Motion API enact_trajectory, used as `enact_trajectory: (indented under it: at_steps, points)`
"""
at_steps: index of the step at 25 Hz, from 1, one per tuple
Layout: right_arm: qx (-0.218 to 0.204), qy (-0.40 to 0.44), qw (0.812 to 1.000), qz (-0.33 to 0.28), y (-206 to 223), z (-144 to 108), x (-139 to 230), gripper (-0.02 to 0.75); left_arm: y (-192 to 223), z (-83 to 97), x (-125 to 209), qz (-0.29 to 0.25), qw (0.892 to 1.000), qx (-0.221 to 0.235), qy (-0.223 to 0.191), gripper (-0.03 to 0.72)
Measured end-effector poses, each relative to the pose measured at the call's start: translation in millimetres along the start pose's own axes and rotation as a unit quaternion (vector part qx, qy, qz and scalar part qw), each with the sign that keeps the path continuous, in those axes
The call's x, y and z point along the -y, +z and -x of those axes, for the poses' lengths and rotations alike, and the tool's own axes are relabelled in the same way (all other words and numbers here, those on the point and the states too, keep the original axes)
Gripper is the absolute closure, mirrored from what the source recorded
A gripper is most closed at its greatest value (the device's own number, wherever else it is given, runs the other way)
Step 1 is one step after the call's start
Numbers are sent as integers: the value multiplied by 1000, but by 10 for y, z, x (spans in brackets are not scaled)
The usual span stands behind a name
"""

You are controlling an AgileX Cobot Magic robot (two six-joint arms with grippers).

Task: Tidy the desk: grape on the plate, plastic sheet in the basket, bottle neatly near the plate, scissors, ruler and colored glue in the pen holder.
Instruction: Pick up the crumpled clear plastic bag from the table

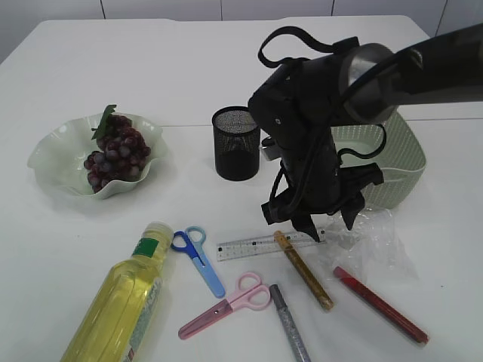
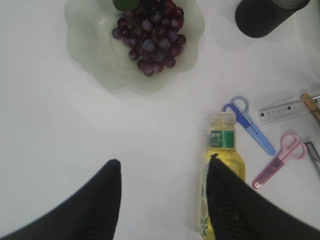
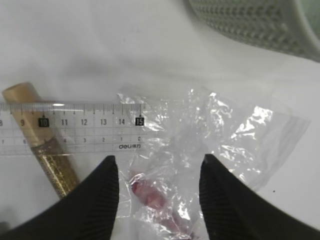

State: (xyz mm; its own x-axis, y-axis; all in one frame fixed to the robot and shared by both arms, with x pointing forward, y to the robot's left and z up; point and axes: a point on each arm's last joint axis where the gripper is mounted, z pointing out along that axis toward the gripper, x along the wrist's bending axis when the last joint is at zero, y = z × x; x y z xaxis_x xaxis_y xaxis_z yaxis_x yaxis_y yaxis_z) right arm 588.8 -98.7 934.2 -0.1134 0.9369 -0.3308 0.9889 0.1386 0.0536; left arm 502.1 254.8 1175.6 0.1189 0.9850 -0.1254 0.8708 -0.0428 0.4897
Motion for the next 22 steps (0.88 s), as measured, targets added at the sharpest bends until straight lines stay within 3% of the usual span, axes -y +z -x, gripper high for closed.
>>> enact_trajectory:
  at_steps: [22]
  points:
    - [12,-17,1000,-4,53,10,26,353,0,-1,0,0,1000,-1,0,283]
